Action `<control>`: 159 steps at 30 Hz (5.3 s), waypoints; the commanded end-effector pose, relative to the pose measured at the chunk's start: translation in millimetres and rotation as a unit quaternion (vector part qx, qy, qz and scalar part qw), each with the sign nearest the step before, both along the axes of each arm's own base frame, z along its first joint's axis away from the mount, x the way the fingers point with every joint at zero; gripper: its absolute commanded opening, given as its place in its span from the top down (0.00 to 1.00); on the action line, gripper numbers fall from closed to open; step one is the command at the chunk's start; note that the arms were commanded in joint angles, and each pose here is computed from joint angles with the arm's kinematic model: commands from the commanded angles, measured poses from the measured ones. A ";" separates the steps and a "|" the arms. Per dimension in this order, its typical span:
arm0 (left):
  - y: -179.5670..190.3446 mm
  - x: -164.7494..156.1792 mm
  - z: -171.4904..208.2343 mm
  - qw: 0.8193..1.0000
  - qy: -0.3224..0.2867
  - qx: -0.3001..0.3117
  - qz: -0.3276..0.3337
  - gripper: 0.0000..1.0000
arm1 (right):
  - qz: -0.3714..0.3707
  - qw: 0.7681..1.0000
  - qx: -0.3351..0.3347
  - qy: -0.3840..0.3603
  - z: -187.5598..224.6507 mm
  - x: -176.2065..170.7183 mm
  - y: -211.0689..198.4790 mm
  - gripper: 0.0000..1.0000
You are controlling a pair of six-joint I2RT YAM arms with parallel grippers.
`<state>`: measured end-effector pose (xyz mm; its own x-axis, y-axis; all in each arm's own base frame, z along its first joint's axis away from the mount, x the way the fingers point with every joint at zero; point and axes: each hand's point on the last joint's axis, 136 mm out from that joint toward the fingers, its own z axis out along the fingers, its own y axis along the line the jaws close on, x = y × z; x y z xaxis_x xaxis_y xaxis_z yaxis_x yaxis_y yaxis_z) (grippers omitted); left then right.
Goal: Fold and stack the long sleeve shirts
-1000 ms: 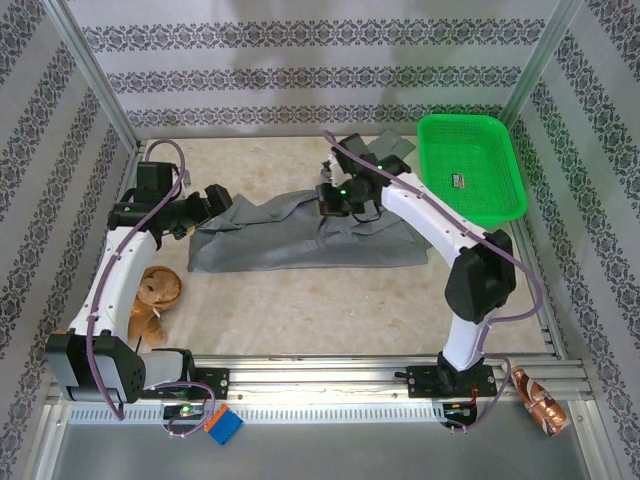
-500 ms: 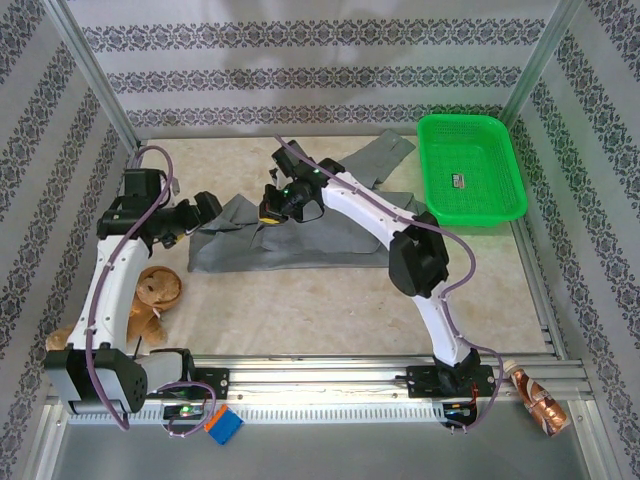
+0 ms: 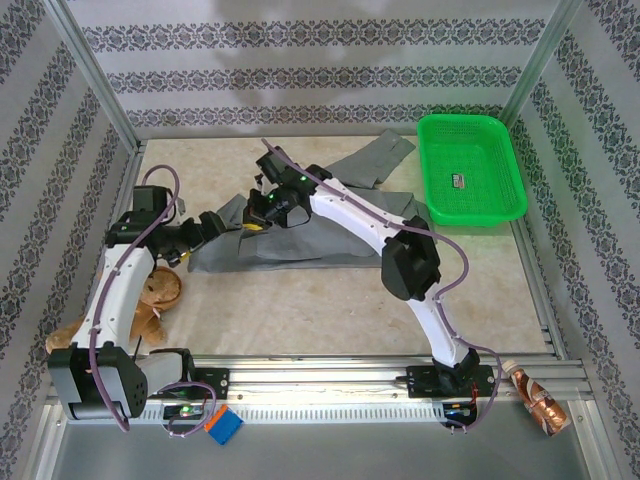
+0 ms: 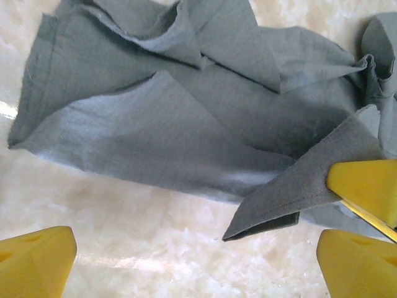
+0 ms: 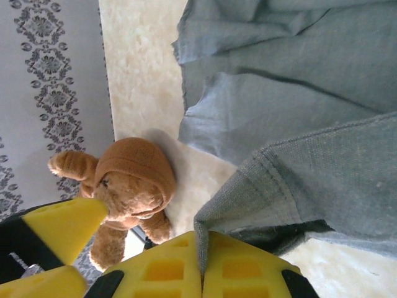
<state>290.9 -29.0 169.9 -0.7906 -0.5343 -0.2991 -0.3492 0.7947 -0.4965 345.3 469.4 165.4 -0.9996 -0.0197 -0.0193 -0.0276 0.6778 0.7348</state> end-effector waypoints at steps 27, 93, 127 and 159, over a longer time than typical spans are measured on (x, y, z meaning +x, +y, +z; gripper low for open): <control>-14.4 -16.6 -65.2 0.998 0.043 -0.041 -0.007 0.04 | -0.008 1.000 -0.002 0.022 -31.1 25.5 15.8 0.44; -216.9 107.6 -2.0 0.961 -0.051 -0.063 -0.264 0.56 | -0.337 0.913 -0.231 0.002 -127.4 10.7 -387.3 0.47; -191.5 87.9 -188.9 0.972 0.108 0.017 -0.208 0.75 | -0.520 0.833 -0.182 0.044 -145.0 3.4 -449.2 1.00; -21.3 5.6 -162.6 0.980 0.170 0.081 -0.057 0.36 | -0.228 0.933 -0.272 -0.055 -109.3 28.8 -313.1 0.71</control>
